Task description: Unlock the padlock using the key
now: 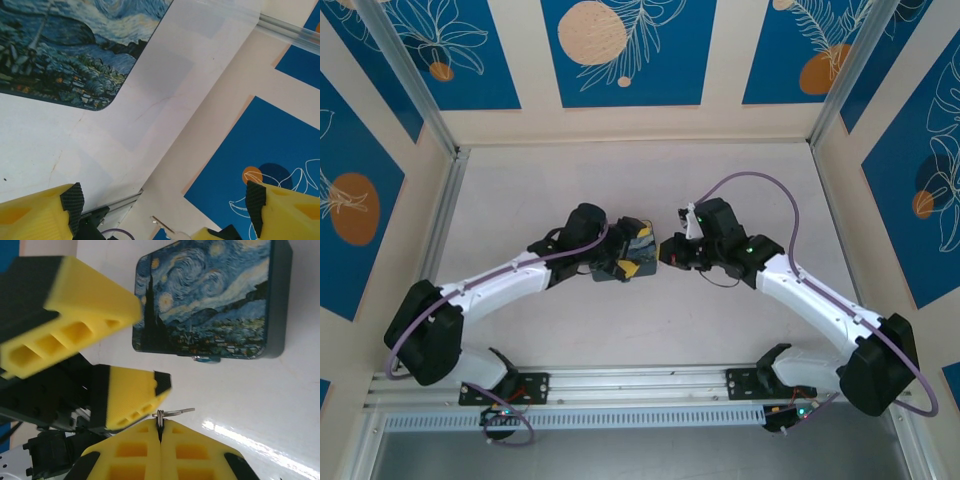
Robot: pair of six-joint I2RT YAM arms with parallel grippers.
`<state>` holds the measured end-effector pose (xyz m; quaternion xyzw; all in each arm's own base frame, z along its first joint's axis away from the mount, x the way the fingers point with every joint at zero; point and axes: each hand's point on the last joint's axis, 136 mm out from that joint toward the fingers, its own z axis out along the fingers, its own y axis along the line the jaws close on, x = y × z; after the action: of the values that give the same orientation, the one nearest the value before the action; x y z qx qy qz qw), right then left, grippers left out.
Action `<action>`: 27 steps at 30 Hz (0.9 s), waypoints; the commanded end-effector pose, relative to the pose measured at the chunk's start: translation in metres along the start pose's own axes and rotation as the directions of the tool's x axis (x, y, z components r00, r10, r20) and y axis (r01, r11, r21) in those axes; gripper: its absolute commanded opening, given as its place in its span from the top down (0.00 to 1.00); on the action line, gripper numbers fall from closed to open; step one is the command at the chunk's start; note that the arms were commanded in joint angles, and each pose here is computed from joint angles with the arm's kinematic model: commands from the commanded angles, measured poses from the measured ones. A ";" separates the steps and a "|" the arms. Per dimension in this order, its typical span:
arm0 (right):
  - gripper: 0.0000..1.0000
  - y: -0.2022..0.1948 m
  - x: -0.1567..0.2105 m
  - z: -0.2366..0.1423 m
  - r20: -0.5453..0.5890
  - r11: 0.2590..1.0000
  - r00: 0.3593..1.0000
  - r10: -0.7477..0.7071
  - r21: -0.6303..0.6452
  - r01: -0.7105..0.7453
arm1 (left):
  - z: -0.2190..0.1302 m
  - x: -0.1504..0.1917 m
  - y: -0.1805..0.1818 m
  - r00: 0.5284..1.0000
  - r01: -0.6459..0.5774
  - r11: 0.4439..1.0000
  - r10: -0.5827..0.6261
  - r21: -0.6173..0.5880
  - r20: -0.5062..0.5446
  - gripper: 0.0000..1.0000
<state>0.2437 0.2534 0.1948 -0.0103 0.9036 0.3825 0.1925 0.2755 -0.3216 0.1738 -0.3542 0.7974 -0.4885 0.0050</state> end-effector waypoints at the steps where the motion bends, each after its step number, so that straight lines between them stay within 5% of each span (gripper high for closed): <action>1: 1.00 0.024 -0.011 0.000 0.020 0.998 1.000 -0.022 -0.053 0.023 | 0.004 0.016 -0.017 0.999 -0.008 0.999 0.011 0.042 -0.053 0.16; 9: 1.00 0.031 -0.006 0.015 -0.008 0.998 0.999 -0.047 -0.046 0.047 | 0.011 0.019 -0.023 0.998 0.000 0.998 0.005 0.065 -0.070 0.21; 16: 1.00 0.019 0.005 0.019 -0.026 0.999 0.999 -0.030 -0.025 0.029 | 0.016 0.016 -0.017 0.998 0.019 0.997 -0.015 0.069 -0.066 0.42; 27: 1.00 0.010 0.011 0.018 -0.029 1.000 0.999 -0.021 -0.011 0.021 | 0.023 0.012 -0.011 0.997 0.031 0.998 -0.027 0.061 -0.067 0.52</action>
<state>0.2409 0.2765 0.1810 -0.0259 0.9072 0.3815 0.1751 0.2843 -0.3433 0.1765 -0.3545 0.7781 -0.5184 -0.0093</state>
